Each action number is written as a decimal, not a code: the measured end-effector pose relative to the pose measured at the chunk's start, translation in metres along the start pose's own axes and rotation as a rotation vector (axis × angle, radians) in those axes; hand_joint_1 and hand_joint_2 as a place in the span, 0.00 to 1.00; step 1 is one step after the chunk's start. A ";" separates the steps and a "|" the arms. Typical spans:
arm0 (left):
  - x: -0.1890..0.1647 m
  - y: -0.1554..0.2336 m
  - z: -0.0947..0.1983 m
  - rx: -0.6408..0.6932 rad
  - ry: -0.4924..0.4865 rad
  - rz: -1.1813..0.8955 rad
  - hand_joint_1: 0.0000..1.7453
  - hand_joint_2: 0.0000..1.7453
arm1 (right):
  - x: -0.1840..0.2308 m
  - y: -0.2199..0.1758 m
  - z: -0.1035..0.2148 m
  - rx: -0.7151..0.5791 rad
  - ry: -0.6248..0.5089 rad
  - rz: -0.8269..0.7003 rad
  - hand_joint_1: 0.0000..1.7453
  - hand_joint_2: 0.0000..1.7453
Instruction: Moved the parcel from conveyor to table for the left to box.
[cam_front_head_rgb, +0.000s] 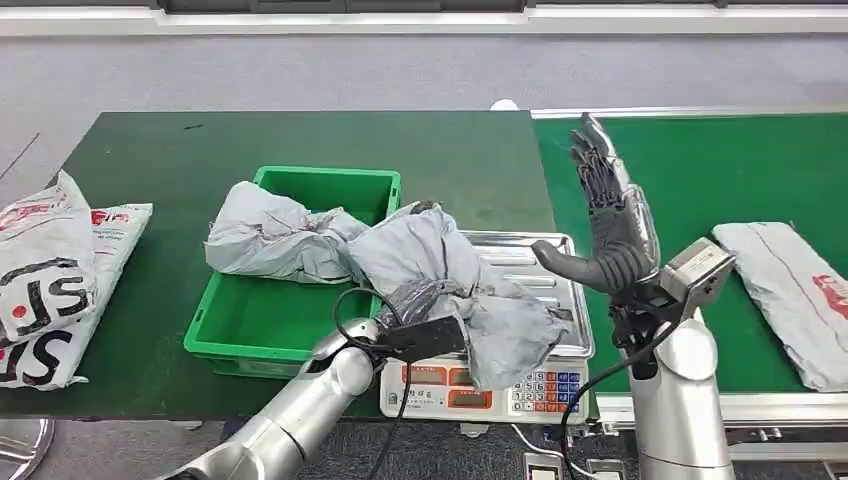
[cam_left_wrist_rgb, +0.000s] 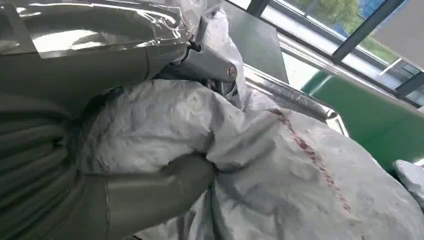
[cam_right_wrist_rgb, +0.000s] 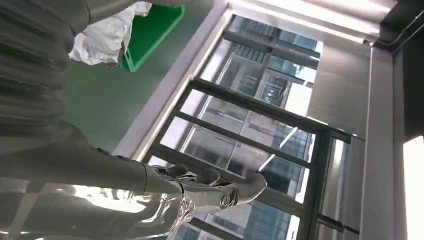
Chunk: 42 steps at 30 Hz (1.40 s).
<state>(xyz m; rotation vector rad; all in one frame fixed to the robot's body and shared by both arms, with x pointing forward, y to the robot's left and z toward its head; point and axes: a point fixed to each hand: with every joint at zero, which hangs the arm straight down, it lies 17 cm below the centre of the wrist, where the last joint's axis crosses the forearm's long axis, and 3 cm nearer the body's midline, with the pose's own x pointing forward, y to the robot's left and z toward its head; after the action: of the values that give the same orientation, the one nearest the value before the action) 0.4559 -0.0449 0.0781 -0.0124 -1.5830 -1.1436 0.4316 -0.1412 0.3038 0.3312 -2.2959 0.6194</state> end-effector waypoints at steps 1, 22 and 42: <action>0.000 0.000 0.000 0.001 -0.001 0.000 1.00 1.00 | 0.000 0.000 0.000 0.001 0.000 -0.001 0.00 1.00; 0.108 0.205 0.115 0.928 -0.521 0.213 1.00 1.00 | 0.002 -0.001 0.012 -0.046 0.006 -0.021 0.00 1.00; -0.032 0.308 0.069 0.744 0.332 -0.783 1.00 1.00 | -0.001 0.005 0.034 -0.039 0.017 -0.001 0.00 1.00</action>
<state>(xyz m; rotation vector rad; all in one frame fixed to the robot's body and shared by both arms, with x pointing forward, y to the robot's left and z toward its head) 0.5859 0.1804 0.2594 1.3111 -1.6492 -0.9656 0.4105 -0.1547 0.2800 0.3075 -2.2879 0.5742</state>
